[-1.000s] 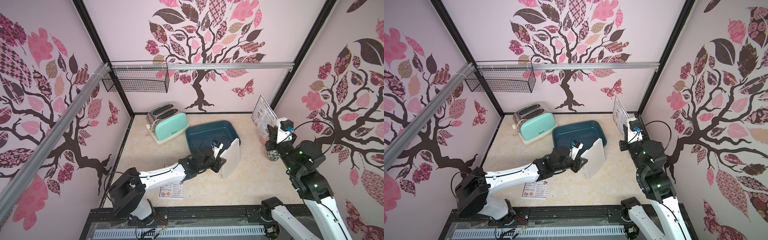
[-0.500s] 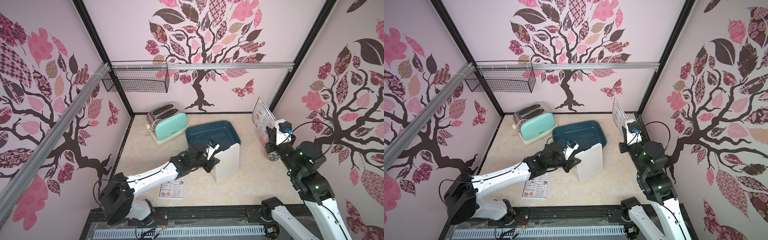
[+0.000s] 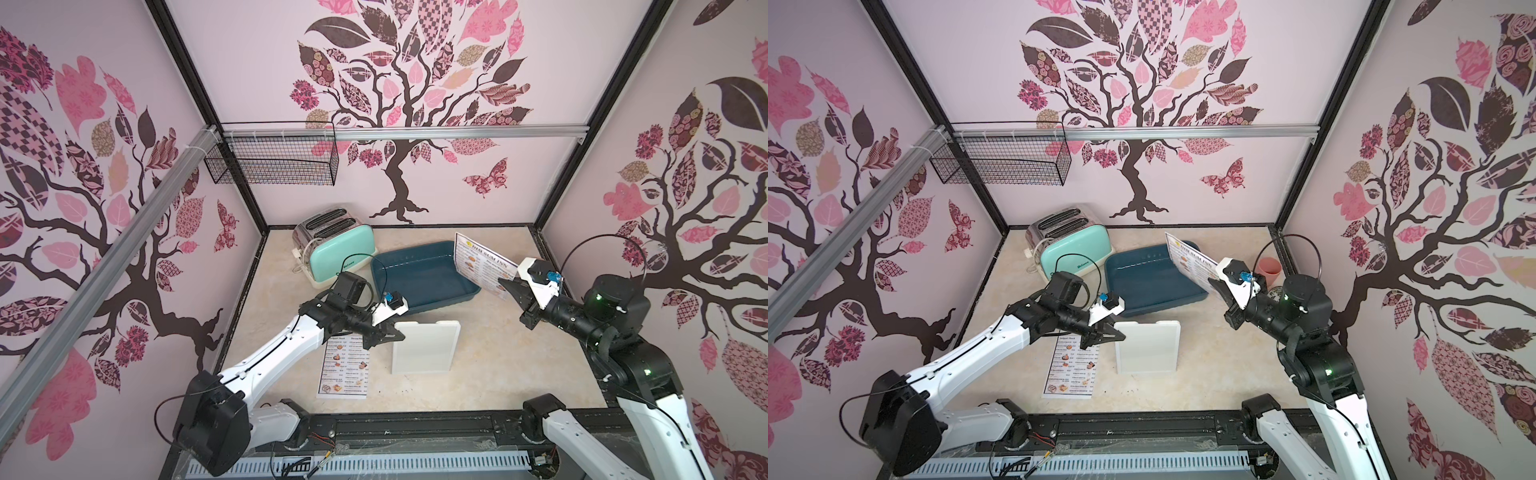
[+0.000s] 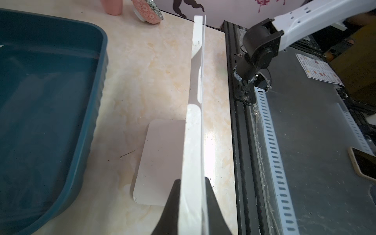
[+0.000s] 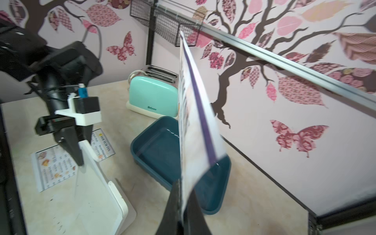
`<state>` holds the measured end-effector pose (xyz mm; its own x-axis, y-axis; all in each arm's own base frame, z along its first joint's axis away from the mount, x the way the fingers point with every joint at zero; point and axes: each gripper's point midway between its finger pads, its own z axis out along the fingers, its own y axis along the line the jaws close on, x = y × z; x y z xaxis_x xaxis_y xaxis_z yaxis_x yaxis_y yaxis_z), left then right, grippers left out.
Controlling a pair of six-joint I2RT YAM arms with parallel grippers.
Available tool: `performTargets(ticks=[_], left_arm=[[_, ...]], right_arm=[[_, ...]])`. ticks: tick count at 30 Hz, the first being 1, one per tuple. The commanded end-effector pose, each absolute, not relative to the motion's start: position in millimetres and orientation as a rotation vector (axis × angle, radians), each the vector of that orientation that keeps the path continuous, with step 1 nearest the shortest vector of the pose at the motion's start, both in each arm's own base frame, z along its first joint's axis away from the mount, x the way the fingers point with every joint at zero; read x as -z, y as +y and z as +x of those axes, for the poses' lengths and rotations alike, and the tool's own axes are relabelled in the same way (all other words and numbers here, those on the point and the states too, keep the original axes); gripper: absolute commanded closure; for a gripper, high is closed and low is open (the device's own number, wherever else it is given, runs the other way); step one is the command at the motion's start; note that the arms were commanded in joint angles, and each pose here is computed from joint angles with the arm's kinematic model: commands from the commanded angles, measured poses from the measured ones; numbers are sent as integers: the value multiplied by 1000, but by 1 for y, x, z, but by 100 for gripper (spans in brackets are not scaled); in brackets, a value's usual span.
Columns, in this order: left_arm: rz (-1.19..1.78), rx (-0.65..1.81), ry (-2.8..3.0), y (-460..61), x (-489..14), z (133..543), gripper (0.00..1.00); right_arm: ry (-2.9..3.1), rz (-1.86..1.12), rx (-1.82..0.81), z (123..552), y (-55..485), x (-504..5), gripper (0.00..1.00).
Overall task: Replace the menus in the menu holders
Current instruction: Adjust the menu holder at the center of the board.
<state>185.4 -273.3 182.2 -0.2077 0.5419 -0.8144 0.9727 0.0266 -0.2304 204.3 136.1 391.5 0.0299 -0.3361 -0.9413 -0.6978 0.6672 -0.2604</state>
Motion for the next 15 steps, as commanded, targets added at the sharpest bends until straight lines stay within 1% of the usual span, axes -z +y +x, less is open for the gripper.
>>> performTargets(ticks=[1, 4, 6, 7, 13, 15], left_arm=[[1660, 1205, 1631, -278, -193, 168, 96], [1695, 1185, 1627, -279, -188, 173, 97], [1691, 1153, 1626, -281, -187, 179, 95], [1684, 1125, 1632, -281, -185, 183, 93], [1656, 942, 1633, -278, -180, 204, 55], [1641, 891, 1626, -276, -182, 209, 47]], right_arm=[[1592, -996, -545, 176, 157, -379, 100], [1597, -1000, -629, 169, 163, -382, 100], [1611, -994, -654, 167, 164, -385, 100], [1620, -987, -666, 167, 164, -386, 100], [1680, -928, -725, 167, 164, -396, 100], [1720, -913, -742, 167, 163, -400, 100]])
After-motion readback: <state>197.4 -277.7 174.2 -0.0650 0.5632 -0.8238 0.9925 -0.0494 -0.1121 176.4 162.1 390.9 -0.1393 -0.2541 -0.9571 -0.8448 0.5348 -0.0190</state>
